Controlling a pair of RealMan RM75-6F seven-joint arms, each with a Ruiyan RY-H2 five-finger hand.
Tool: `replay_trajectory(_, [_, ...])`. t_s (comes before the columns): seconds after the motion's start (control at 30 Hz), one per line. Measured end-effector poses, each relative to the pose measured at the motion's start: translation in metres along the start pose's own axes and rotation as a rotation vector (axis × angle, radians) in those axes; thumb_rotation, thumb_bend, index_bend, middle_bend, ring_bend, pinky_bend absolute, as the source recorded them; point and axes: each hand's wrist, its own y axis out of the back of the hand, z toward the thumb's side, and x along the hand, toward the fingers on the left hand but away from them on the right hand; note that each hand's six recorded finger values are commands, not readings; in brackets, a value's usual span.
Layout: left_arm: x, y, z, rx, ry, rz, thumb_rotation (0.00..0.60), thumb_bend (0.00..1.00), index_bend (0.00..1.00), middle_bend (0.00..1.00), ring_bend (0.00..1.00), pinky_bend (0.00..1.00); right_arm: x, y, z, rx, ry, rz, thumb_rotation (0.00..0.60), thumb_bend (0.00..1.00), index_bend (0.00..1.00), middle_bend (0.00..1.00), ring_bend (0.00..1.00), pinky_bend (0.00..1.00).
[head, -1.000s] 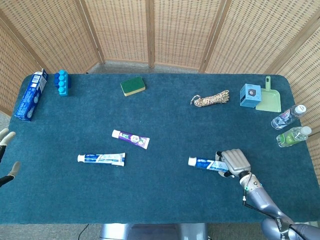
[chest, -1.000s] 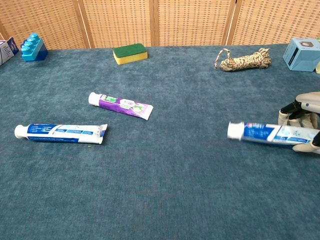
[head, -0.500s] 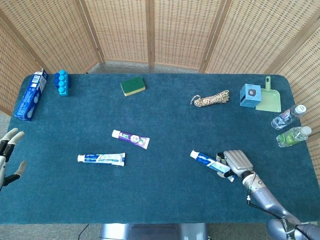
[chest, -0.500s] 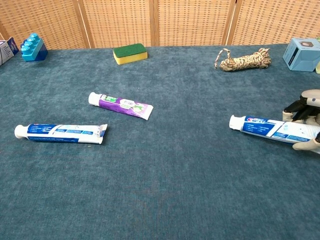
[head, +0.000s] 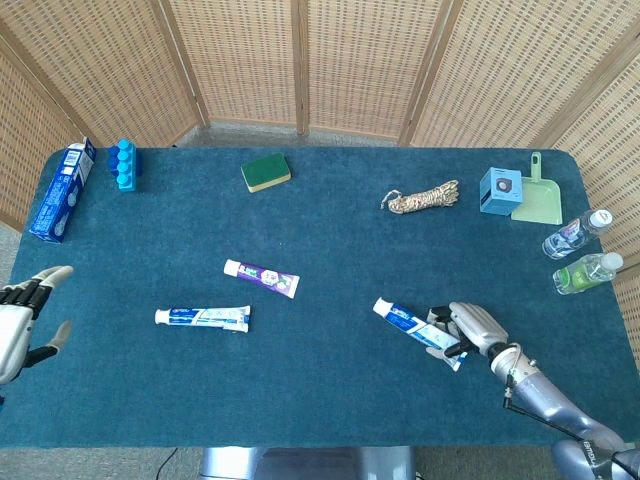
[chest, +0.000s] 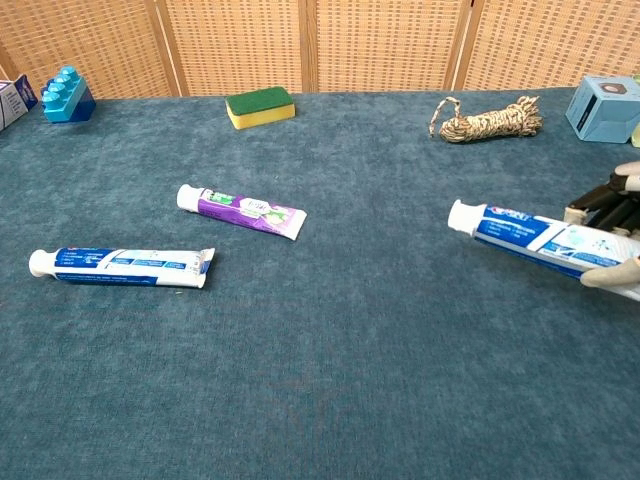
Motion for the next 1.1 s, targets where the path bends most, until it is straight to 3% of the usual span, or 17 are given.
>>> replay_trajectory(0.5, [0.05, -0.022, 0.057, -0.123, -0.148, -0.27, 0.6, 0.34, 0.16, 0.2, 0.28, 0.34, 0.018, -0.006, 0.028, -0.063, 0.096, 0.064, 0.6, 0.44, 0.92, 0.77, 0.76, 0.66])
replay_trajectory(0.9, [0.092, -0.035, 0.131, -0.206, -0.323, -0.407, 0.596, 0.34, 0.15, 0.15, 0.23, 0.34, 0.02, -0.014, 0.06, -0.139, 0.165, 0.09, 0.6, 0.45, 0.92, 0.78, 0.76, 0.66])
replay_trajectory(0.97, [0.095, -0.037, 0.141, -0.216, -0.343, -0.427, 0.555, 0.34, 0.16, 0.14, 0.21, 0.33, 0.02, -0.016, 0.065, -0.15, 0.173, 0.097, 0.6, 0.45, 0.92, 0.78, 0.76, 0.66])
replay_trajectory(1.1, [0.101, -0.044, 0.166, -0.248, -0.388, -0.488, 0.408, 0.34, 0.17, 0.13, 0.21, 0.33, 0.021, -0.019, 0.075, -0.166, 0.187, 0.113, 0.6, 0.45, 0.92, 0.78, 0.76, 0.66])
